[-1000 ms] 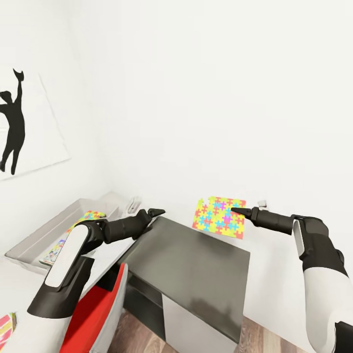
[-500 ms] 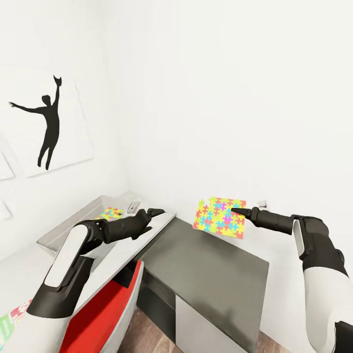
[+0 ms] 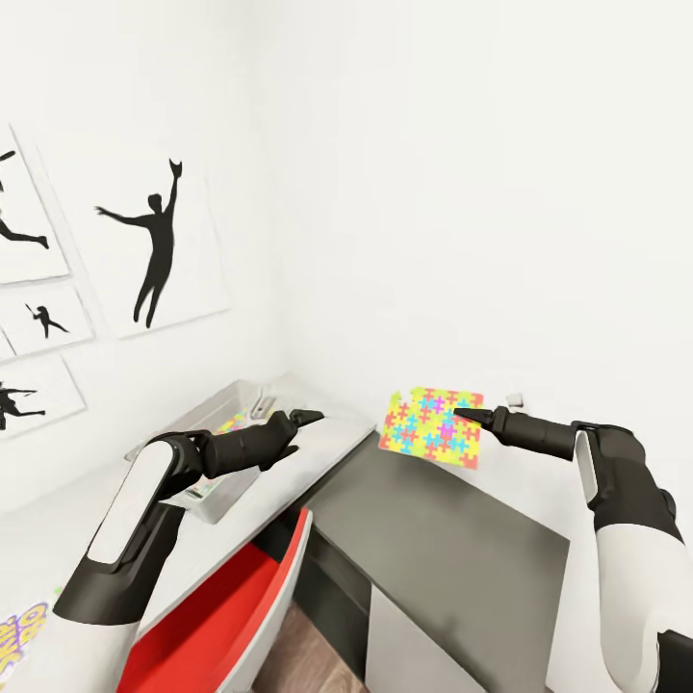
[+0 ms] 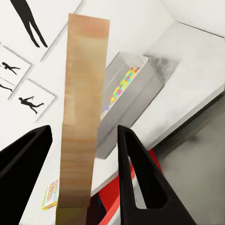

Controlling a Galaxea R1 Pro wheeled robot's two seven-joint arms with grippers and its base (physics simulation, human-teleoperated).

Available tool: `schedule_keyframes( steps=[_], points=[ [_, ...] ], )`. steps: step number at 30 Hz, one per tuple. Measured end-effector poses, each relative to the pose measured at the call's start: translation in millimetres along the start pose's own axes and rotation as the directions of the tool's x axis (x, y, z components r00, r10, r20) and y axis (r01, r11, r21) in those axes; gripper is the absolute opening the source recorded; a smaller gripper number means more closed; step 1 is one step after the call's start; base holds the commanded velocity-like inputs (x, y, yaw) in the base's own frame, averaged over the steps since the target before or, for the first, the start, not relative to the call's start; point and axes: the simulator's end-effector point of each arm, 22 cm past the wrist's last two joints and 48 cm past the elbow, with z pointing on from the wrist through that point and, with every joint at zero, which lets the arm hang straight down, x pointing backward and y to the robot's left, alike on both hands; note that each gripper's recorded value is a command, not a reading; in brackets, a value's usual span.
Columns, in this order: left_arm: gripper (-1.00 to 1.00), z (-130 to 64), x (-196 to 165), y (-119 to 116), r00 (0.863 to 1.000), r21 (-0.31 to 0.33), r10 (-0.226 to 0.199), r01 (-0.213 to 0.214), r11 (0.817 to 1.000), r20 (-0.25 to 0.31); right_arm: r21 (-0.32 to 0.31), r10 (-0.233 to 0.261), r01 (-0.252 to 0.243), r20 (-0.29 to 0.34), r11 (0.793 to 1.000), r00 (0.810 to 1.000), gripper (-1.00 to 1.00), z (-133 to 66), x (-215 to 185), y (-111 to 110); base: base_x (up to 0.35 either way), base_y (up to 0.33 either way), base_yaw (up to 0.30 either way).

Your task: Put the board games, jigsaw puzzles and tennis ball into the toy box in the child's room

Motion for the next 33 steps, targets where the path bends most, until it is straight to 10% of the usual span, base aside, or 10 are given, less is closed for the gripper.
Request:
schedule_keyframes(
  steps=[11, 22, 28, 33],
  points=[
    [1.00, -4.5, -1.0, -1.9, 1.000, 0.004, 0.002, -0.002, 1.000, 0.008, 0.002, -0.008, 0.008, 0.006, 1.000, 1.000, -1.00, -1.5, -6.4, 4.9, 0.000, 0.000, 0.243],
    [1.00, -32.5, -20.7, 43.4, 0.993, -0.032, -0.086, 0.089, 0.996, 0.081, 0.084, -0.024, 0.022, 0.023, 0.996, 0.999, -1.00, 3.7, -53.4, 12.4, 0.000, 0.000, 0.261],
    [1.00, -81.8, -41.4, 118.5, 0.958, -0.087, -0.204, 0.225, 0.970, 0.201, 0.085, -0.031, 0.033, -0.030, 0.996, 0.999, -1.00, 27.3, -81.6, 33.3, 0.000, 0.000, 0.267],
    [1.00, -146.8, -38.3, 201.8, 0.879, -0.110, -0.335, 0.391, 0.914, 0.339, 0.092, -0.017, 0.025, -0.089, 0.995, 0.996, -1.00, 39.2, -76.2, 34.9, 0.000, 0.000, 0.268]
  ],
)
